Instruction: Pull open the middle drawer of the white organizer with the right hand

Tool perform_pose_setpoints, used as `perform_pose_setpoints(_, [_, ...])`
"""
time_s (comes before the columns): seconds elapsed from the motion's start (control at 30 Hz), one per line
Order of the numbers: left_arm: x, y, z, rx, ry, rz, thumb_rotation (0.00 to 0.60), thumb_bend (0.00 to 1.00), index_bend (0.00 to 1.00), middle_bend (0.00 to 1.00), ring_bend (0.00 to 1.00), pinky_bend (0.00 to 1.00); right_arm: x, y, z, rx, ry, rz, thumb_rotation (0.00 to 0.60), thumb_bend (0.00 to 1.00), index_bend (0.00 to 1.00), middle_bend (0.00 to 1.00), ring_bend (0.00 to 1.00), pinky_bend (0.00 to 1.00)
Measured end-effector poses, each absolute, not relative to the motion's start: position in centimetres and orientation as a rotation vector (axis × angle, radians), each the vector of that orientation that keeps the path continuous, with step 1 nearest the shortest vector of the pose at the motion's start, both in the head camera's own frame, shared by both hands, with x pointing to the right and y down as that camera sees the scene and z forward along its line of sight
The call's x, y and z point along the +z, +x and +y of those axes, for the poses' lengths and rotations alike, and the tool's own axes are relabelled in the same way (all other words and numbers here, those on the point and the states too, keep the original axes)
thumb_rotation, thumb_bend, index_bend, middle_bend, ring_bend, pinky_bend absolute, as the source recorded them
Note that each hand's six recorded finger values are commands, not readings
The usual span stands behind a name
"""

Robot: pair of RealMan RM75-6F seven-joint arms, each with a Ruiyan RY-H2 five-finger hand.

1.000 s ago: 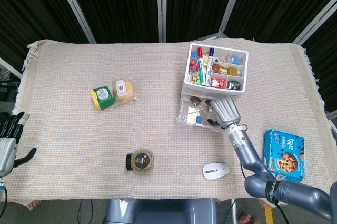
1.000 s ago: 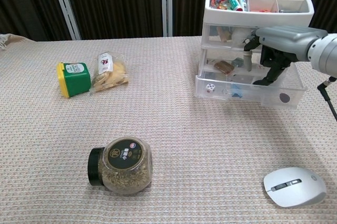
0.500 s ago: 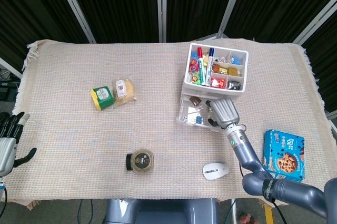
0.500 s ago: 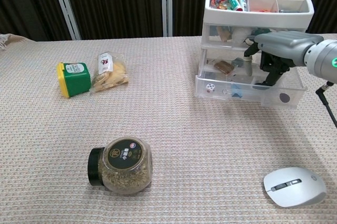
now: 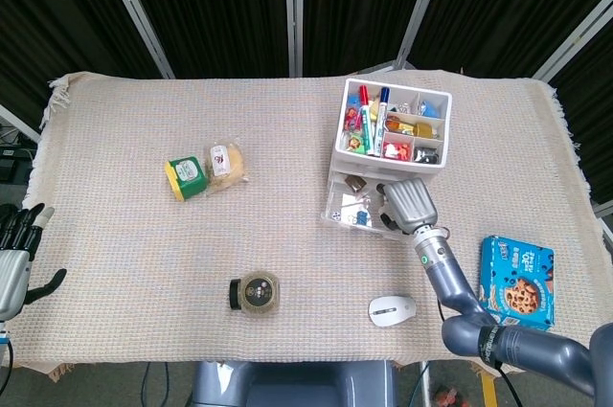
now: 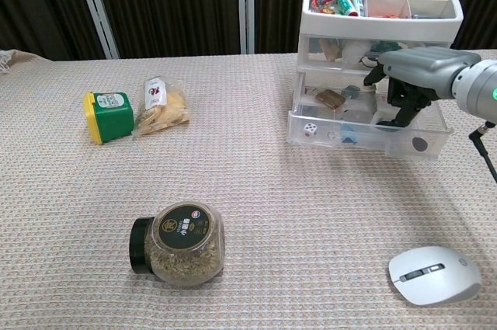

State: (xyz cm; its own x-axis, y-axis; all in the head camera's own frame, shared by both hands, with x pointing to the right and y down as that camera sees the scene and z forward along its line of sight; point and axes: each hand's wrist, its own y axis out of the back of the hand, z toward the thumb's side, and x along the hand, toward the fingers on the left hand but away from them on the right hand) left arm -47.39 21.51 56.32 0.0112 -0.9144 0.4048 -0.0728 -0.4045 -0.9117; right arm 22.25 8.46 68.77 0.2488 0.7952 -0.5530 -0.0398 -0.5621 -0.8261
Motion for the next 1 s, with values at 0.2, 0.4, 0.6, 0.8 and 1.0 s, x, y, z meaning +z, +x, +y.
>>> perform_pose_setpoints(0.2, [56.3,-47.4,21.5,-1.478,-1.567,1.041,0.6,0.29,0.0,0.0,0.0,0.0,68.8,22.4,8.5,1.402,-1.769,-0.707,0.6,0.26,0.63,1.0,1.0,0.74])
perform_pose_setpoints(0.4, [56.3,-47.4,21.5,-1.478,-1.567,1.04,0.6,0.29,0.0,0.0,0.0,0.0,68.6,22.4,8.6,1.393,-1.772,-0.715,0.6,0.27,0.62,1.0,1.0,0.74])
perform_pose_setpoints(0.6, [56.3,-47.4,21.5,-1.478,-1.566,1.04,0.6,0.29,0.0,0.0,0.0,0.0,67.2,22.4,8.4,1.358,-1.756,-0.732,0.6,0.27,0.62,1.0,1.0,0.74])
perform_pose_setpoints(0.8, [56.3,-47.4,21.5,-1.477,-1.566,1.04,0.6,0.29,0.0,0.0,0.0,0.0,64.6,22.9,8.3,1.31,-1.728,-0.757,0.6,0.27,0.62,1.0,1.0,0.74])
perform_pose_setpoints(1.0, [56.3,-47.4,21.6,-1.474,-1.568,1.04,0.6,0.29,0.0,0.0,0.0,0.0,61.5,25.3,8.3,1.296,-1.665,-0.802,0.6,0.27,0.62,1.0,1.0,0.74])
